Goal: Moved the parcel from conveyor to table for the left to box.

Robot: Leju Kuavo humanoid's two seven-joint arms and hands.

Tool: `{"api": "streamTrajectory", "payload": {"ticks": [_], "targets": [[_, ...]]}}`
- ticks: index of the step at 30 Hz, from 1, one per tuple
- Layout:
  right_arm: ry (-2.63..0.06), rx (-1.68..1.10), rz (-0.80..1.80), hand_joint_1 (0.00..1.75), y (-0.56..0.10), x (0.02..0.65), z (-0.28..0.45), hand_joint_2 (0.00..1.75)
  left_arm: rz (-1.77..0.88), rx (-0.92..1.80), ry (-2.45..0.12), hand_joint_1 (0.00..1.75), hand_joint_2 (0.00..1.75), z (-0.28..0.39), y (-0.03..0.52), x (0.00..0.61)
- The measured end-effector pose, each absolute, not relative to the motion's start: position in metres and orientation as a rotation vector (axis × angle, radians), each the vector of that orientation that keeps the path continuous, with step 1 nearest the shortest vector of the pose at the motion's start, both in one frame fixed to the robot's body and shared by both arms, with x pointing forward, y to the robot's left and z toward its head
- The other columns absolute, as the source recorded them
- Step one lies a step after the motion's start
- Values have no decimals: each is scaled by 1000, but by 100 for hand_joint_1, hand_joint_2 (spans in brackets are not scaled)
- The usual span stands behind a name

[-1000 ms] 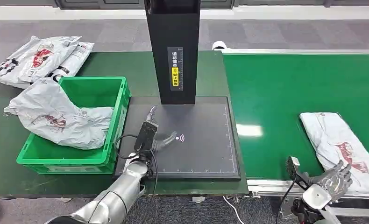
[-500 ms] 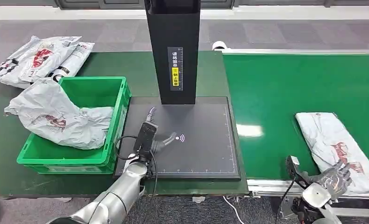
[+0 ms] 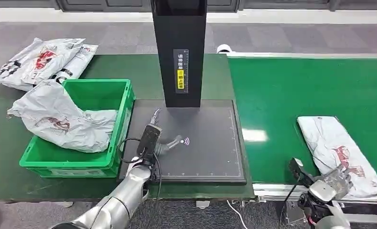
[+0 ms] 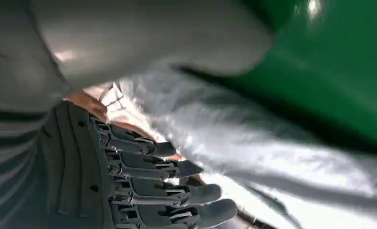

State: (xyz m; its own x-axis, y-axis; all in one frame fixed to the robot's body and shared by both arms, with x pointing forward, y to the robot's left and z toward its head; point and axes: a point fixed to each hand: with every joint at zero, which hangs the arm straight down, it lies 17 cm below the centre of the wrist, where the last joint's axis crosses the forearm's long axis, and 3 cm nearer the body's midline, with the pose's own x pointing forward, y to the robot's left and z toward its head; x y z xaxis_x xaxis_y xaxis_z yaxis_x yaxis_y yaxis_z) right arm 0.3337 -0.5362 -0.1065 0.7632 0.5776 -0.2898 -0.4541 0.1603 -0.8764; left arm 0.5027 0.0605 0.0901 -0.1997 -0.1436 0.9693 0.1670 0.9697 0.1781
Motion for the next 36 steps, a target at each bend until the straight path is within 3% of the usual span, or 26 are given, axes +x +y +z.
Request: {"api": "streamTrajectory", "payload": {"ticks": [29,32,36], "targets": [[-170,-1215,722,175,-530,342,-103,175,-276,4,-1756,0,175,92,65,505],[-324,-1281,693,175,-524,364,-87,175,-272,17,-1756,0,175,91,68,505],[-745,-1347,660,175,-486,424,-36,175,-264,41,-1755,0,175,89,73,505]]}}
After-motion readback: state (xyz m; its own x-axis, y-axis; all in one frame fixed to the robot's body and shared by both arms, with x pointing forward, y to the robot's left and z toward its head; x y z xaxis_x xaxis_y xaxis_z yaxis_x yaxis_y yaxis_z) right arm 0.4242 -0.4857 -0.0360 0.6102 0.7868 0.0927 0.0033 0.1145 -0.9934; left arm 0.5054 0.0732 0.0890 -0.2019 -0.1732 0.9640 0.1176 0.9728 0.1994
